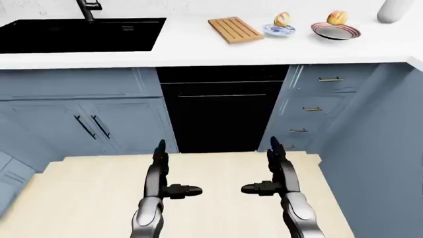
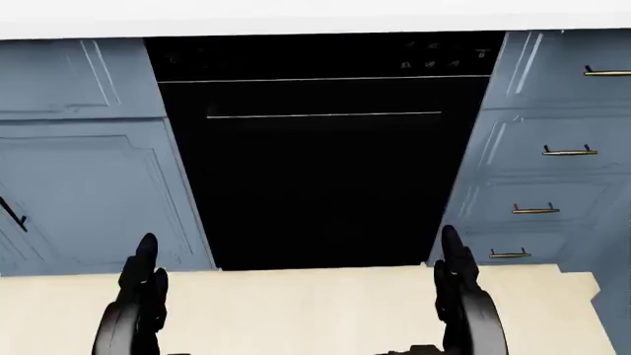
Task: Place all breads on the cutting board.
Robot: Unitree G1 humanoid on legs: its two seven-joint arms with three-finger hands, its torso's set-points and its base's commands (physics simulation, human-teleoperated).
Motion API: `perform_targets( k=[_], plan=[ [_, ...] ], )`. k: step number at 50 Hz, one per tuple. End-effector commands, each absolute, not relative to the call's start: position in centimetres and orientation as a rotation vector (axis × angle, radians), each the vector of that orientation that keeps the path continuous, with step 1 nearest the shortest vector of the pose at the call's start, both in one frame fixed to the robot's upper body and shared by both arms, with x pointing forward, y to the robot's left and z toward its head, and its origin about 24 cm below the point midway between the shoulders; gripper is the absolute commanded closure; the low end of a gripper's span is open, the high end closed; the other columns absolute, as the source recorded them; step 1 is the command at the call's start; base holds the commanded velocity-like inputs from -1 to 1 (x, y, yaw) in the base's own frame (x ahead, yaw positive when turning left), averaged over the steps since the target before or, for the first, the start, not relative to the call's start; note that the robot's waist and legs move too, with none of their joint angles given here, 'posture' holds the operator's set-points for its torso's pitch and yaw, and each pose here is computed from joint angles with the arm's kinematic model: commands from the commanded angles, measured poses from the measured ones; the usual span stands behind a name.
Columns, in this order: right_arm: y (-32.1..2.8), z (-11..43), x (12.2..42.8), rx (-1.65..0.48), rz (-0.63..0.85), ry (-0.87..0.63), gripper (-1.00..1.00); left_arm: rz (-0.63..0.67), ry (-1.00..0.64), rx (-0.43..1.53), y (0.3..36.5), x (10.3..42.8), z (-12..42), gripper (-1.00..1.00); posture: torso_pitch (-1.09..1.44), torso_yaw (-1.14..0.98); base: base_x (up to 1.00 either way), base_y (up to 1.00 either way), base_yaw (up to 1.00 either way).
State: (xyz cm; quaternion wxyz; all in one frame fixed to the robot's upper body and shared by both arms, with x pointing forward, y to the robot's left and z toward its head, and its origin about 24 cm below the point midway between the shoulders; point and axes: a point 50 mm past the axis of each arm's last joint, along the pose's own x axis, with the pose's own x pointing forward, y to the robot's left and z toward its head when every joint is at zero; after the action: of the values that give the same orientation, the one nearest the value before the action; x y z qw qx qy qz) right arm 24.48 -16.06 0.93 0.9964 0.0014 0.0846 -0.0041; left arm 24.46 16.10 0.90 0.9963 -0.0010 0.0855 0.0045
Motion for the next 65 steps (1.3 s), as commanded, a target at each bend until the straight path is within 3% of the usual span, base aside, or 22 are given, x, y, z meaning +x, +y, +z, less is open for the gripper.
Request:
perform_targets(
  k=[1,12,23,65],
  plan=[
    [-15.7,4.5,25.3,0.01,0.005,-0.008,-1.0,-0.022,0.002,0.014,15.8,25.1,4.5,-1.0,0.0,0.0,0.0,0.0,0.0],
    [-15.8,6.0,25.2,0.02,0.015,-0.029,-1.0,-0.051,-0.022,0.056,15.4,24.9,6.2,-1.0,0.0,0.0,0.0,0.0,0.0],
    [-16.5,12.3,24.7,0.056,0.027,-0.099,-1.0,-0.078,-0.128,0.078,14.9,25.0,15.4,-1.0,0.0,0.0,0.0,-0.02,0.0],
    [-17.6,15.3,24.4,0.042,0.01,-0.171,-1.0,-0.112,-0.153,0.067,14.4,23.9,17.5,-1.0,0.0,0.0,0.05,-0.49,0.0]
  ],
)
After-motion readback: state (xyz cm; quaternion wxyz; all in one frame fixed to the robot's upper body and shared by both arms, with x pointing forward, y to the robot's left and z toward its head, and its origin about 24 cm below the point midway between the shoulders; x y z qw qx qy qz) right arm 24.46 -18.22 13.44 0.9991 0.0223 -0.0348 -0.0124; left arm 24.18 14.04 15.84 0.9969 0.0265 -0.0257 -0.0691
